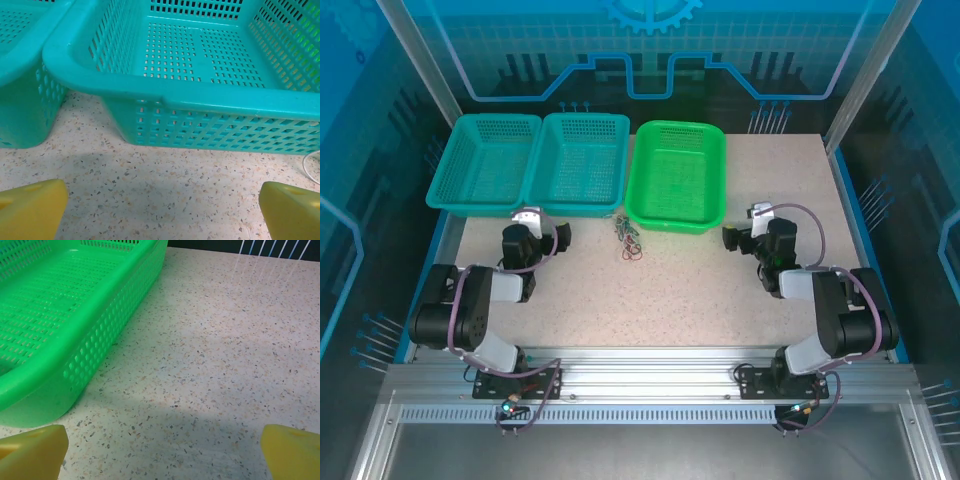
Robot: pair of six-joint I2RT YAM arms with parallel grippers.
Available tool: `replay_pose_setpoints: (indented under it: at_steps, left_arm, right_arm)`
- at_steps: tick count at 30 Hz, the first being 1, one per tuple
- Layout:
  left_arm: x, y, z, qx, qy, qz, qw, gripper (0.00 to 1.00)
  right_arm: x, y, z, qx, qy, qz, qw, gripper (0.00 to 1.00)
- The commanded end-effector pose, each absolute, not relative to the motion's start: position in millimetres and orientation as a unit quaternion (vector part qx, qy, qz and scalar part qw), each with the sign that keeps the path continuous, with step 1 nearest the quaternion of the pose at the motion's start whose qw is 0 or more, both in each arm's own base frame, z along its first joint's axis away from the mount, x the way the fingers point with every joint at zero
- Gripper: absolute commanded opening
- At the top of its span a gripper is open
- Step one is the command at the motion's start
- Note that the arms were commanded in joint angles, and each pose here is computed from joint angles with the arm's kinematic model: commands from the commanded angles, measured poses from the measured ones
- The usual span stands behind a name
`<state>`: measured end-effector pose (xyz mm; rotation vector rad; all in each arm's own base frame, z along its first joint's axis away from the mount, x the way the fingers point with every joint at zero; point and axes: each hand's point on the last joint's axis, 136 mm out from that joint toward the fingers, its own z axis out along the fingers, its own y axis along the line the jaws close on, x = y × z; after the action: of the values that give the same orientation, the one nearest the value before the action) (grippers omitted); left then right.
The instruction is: Untangle the cables
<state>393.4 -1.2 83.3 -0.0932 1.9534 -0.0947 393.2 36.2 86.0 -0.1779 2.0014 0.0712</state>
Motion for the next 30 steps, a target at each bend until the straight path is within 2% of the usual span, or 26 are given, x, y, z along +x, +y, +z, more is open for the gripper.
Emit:
replay_pose_setpoints:
  at_steps: [1, 22, 26, 30]
  left_arm:
    - [398, -5, 94, -0.026, 0.817, -0.046, 0.575, 0.99]
    - [398, -6, 94, -0.025, 0.817, -0.046, 0.574, 0.99]
    - [398, -5, 94, -0.027, 0.817, -0.045, 0.575, 0.99]
    - [382, 12, 112, -0.065, 0.789, -0.015, 0.611, 0.99]
  right_arm:
    - [398, 34, 94, -0.077, 0.833, 0.026, 0.547, 1.00]
    - [394, 35, 106, -0.078, 0.830, 0.028, 0.551, 1.00]
    - [377, 11, 135, 0.013, 0.848, -0.003, 0.530, 1.00]
    - [337, 7, 167, 0.118, 0.864, 0.042, 0.488, 1.00]
